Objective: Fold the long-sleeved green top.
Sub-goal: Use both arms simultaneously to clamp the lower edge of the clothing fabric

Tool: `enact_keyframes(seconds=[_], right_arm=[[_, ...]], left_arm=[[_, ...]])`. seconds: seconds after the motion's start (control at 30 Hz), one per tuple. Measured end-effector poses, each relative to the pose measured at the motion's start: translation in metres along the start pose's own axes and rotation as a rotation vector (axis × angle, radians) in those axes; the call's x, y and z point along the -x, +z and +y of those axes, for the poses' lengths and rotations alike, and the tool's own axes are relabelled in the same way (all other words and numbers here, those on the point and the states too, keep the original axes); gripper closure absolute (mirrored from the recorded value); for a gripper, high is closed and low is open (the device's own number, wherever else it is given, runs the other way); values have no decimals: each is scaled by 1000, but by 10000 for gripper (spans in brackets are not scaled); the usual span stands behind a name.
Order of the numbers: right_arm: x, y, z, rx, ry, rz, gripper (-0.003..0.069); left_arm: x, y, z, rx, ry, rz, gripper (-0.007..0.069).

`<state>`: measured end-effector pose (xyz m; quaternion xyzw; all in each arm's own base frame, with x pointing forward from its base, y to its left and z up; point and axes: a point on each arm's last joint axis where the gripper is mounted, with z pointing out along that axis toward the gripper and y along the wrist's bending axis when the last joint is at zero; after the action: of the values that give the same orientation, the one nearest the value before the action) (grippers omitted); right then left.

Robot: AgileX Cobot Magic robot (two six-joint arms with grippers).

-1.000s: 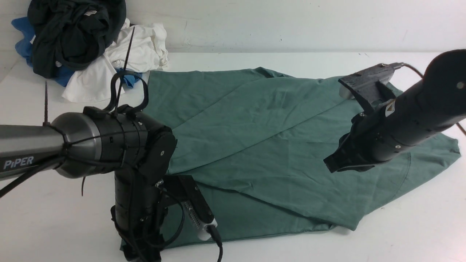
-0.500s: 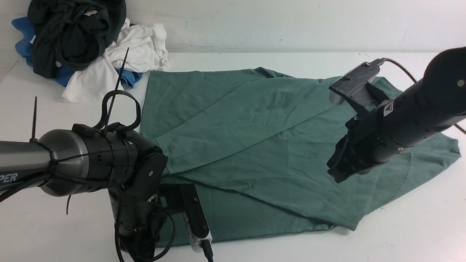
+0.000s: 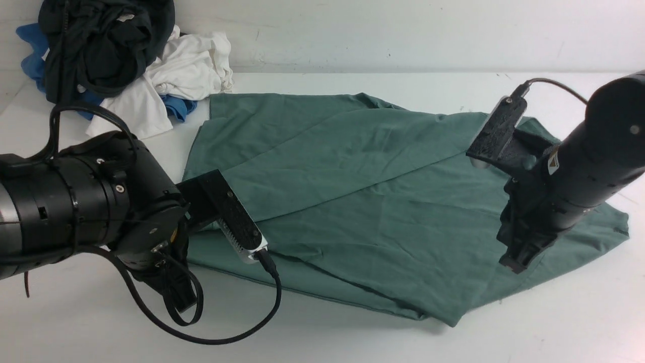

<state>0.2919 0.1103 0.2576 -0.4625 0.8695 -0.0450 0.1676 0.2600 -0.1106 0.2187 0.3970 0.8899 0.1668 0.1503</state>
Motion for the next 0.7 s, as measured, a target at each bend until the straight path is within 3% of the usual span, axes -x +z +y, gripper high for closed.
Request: enact_keyframes(seconds=[0.23,0.37,0.4,0.43,0.57,0.7], right_arm=[[-18,38,-16,44,14,168,553],[-35,71,-32,83,73,251,402],[-36,72,-34,83,78,253,402],[-39,79,-37,83,86,262,347],[-42,88,-41,78,84,256,239],[-41,97,-42,83,23,251,211]], left_arm=[[-6,4,11,1,-91,19,632],[-13,8,21,-2,-143,40,632],[-14,9,21,-2,-147,41,632],[-15,10,24,-4,-160,44,632],[-18,12,30,-4,-197,38,632],[-19,13,33,-3,-208,33,632]])
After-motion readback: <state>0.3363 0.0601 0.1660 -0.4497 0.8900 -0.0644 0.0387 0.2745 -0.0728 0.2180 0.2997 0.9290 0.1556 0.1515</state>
